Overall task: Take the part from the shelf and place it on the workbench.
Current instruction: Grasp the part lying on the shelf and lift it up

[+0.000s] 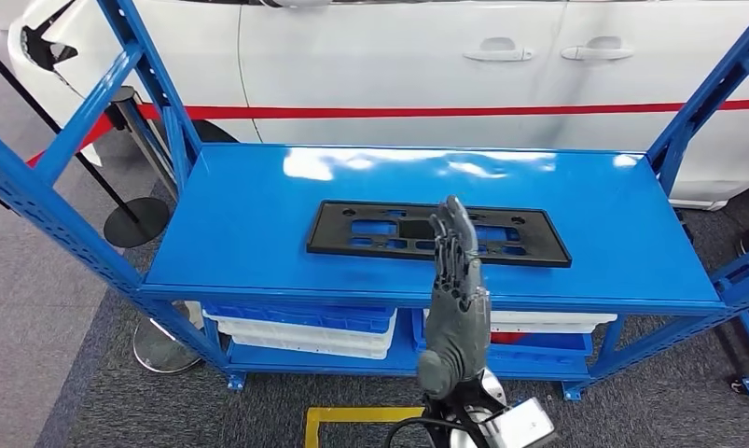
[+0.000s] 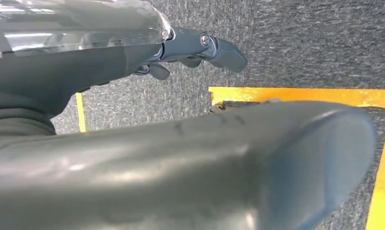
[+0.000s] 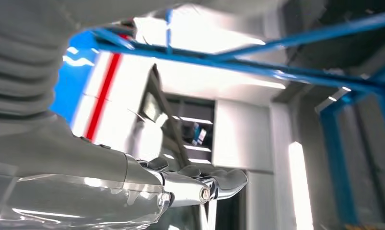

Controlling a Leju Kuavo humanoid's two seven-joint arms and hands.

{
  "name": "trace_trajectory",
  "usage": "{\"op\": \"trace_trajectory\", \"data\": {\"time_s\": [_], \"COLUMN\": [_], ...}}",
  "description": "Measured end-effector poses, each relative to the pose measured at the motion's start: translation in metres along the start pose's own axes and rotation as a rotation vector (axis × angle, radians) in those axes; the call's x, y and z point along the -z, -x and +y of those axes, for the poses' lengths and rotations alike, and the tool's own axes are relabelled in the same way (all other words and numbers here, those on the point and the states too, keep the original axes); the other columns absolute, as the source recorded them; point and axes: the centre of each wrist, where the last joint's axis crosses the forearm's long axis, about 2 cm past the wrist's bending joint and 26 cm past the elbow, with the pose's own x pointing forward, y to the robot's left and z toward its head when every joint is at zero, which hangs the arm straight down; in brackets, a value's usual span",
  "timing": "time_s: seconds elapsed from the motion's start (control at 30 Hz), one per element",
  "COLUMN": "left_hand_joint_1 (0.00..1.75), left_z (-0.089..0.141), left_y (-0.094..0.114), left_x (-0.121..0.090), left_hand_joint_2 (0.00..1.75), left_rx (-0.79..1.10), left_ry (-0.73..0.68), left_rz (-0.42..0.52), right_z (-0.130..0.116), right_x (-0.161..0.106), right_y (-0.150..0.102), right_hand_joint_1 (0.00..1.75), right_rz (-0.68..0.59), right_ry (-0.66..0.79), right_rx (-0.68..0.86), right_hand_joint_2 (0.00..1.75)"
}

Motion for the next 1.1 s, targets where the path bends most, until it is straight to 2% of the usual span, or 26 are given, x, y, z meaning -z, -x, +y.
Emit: {"op": "trace_trajectory", "data": {"time_s": [0.3,0.47,0.63,0.87,1.1], "left_hand_joint_1": [0.0,0.0,0.0,0.0,0.0], "left_z": [-0.001,-0.002,-0.003,-0.004,-0.007], "left_y": [0.0,0.001,0.005,0.004,0.005], "left_x": [0.0,-0.001,-0.001,-0.002,-0.002], "left_hand_joint_2": [0.0,0.0,0.0,0.0,0.0], "left_rx": [0.011,0.013,0.014,0.023,0.028], "left_ry": [0.003,0.007,0.011,0.018,0.024], "left_rz": [0.0,-0.008,-0.005,-0.013,-0.014], "right_z": [0.004,0.006,0.005,0.009,0.01], "right_x": [-0.014,-0.033,-0.052,-0.052,-0.052], "right_y": [0.013,0.038,0.057,0.07,0.074], "right_hand_joint_1": [0.0,0.0,0.0,0.0,0.0], "right_rz": [0.166,0.329,0.405,0.329,0.185], "right_ry": [-0.108,-0.283,-0.403,-0.509,-0.519], "right_rx": [-0.038,-0.18,-0.312,-0.535,-0.744], "right_hand_joint_2": [1.75,1.75,1.75,1.75,1.75]}}
